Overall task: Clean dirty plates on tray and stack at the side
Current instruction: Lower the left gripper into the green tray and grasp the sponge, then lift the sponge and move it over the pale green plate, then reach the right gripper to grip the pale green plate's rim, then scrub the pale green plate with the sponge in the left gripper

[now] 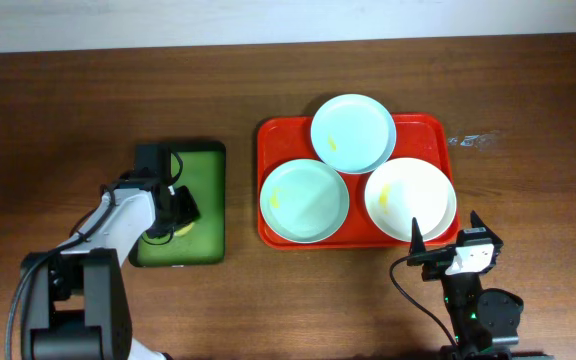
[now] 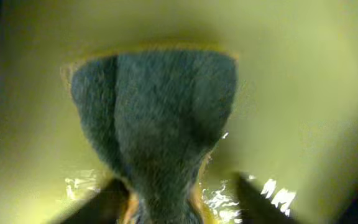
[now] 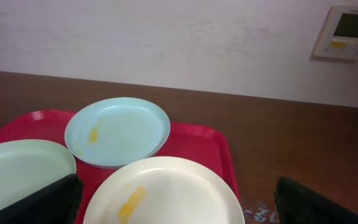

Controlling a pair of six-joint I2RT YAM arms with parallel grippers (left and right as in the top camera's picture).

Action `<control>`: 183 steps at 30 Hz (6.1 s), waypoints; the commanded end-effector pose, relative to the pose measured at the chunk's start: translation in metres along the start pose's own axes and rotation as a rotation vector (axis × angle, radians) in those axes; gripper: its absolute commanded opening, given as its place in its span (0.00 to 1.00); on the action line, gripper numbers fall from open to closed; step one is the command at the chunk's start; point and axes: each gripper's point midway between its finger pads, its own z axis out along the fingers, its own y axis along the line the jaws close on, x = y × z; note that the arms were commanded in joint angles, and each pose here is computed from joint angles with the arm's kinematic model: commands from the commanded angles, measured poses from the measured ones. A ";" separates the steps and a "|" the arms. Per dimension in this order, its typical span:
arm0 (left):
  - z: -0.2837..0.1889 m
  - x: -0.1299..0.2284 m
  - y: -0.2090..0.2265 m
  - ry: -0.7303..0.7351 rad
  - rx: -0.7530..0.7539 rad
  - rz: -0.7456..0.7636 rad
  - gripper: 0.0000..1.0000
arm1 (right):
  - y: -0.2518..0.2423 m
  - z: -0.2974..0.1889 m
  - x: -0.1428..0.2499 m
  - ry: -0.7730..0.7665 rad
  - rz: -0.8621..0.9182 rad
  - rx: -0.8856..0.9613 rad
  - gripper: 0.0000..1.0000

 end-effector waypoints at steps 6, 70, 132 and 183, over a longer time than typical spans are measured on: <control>0.000 -0.033 -0.005 -0.129 0.007 -0.001 0.70 | 0.000 0.000 0.003 0.005 0.011 0.006 0.98; -0.145 -0.064 -0.022 0.001 -0.059 0.084 0.00 | 0.000 0.000 0.003 0.005 0.011 0.006 0.98; -0.145 0.053 -0.172 -0.097 0.111 0.391 0.99 | 0.097 -0.094 -0.192 -0.464 0.017 -0.683 0.98; -0.111 0.070 -0.205 0.028 0.225 0.405 0.38 | 0.147 0.134 0.128 1.168 0.345 -0.287 0.11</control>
